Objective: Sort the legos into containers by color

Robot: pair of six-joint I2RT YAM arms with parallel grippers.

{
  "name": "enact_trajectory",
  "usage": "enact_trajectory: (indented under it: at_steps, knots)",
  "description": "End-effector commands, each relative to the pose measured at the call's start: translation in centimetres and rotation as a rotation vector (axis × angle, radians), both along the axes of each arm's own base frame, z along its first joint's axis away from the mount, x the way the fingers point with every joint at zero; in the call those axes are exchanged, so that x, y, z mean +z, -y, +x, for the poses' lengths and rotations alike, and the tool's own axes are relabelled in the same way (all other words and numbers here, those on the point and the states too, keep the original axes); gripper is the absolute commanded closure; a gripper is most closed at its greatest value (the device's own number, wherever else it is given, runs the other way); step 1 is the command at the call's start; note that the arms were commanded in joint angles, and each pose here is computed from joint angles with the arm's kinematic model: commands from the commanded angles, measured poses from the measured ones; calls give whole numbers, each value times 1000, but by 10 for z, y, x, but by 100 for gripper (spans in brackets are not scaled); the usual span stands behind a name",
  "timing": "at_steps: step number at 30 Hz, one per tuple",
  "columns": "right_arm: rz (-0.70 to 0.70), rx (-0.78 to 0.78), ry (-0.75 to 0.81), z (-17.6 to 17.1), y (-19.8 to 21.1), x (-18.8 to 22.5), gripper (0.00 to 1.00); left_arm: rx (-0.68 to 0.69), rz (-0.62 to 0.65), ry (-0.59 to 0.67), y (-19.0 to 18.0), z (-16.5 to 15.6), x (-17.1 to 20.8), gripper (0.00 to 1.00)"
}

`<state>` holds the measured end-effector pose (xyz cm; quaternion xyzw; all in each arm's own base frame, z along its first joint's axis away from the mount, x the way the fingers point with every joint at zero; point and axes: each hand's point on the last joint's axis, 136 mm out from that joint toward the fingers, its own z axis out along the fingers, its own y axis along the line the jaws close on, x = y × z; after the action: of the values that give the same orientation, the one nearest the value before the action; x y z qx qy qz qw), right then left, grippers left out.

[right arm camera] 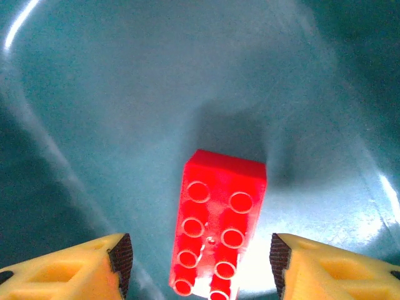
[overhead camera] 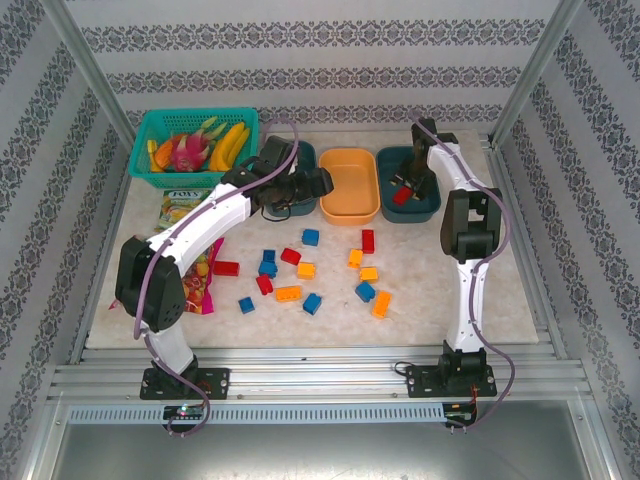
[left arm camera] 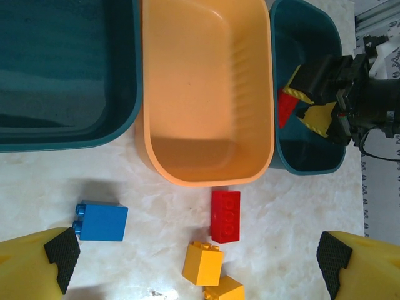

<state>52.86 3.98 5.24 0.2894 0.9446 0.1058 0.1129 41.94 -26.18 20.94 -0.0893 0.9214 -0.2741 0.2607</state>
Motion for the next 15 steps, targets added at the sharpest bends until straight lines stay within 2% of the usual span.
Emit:
enact_trajectory:
  at_steps: [1, 5, 9, 12, 15]
  knots:
    - [12, 29, 90, 3, -4, 52, 38, 28, -12, 26, -10, 0, 24, 1]
    - [12, 88, 220, -8, -29, 111, 39, 129, 58, -44, -43, -22, 23, 1]
    - [6, 245, 393, -43, -88, 162, 39, 216, 123, -158, -83, -63, 6, 4]
    - [36, 365, 511, -85, -138, 176, 37, 261, 187, -241, -112, -101, -13, 4]
    - [63, 509, 589, -132, -188, 170, 30, 335, 246, -312, -143, -138, -33, 4]
